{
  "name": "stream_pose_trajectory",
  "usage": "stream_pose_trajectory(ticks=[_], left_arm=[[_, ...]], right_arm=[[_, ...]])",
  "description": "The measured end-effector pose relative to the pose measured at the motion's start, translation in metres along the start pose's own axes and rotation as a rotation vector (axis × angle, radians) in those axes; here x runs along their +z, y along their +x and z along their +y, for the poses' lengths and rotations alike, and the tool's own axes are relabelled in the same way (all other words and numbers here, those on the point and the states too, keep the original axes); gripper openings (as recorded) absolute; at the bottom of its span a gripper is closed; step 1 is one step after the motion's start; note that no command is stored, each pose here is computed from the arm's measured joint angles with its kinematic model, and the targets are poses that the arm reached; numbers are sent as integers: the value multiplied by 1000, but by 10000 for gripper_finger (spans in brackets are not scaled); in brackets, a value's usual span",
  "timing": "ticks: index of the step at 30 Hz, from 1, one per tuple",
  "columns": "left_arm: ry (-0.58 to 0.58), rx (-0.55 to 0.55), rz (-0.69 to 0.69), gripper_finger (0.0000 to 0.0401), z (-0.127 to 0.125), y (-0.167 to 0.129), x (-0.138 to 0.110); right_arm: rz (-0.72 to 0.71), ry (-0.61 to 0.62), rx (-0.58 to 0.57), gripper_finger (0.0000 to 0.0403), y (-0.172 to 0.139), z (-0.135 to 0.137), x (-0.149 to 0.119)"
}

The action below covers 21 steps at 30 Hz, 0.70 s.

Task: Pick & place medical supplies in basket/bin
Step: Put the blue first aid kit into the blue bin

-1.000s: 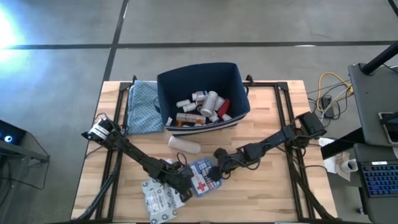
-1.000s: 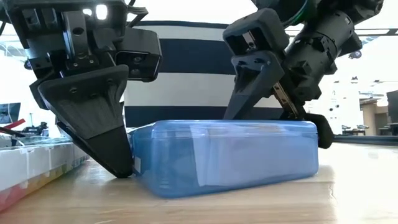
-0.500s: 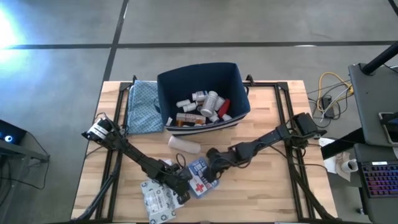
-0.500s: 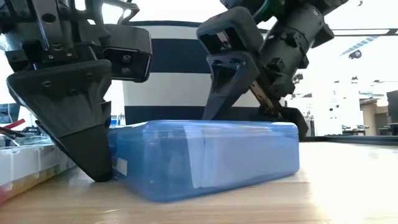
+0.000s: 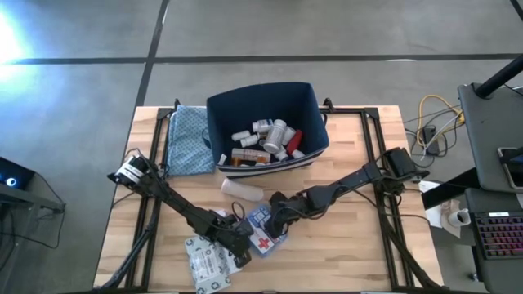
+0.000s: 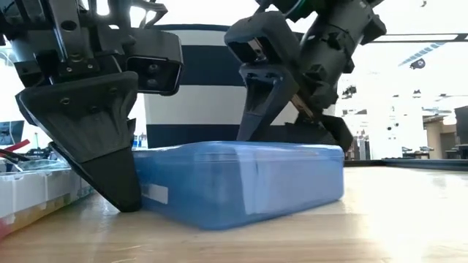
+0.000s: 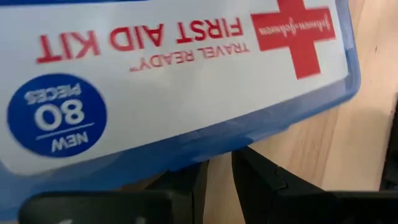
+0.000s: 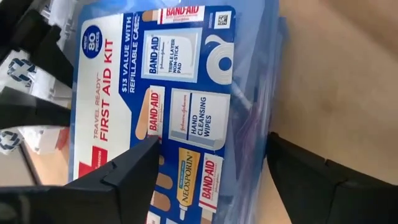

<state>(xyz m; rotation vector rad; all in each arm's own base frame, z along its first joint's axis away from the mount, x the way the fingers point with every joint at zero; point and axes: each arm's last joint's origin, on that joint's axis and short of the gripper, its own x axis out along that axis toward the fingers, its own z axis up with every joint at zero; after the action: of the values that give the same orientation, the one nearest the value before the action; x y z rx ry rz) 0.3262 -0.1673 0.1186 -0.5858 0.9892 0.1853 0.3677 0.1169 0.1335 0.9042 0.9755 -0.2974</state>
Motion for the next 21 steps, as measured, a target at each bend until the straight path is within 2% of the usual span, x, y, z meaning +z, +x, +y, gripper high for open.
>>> stream_pose_trajectory(ticks=[9, 16, 21], left_arm=[[29, 4, -25, 61, -7, -3, 6], [34, 10, -20, 61, -5, -3, 5], [36, 13, -18, 61, -5, -2, 4]], right_arm=[[22, -91, 8, 228, -22, 13, 8], [184, -92, 37, 226, -33, 17, 3], [186, -96, 34, 226, -36, 22, 4]])
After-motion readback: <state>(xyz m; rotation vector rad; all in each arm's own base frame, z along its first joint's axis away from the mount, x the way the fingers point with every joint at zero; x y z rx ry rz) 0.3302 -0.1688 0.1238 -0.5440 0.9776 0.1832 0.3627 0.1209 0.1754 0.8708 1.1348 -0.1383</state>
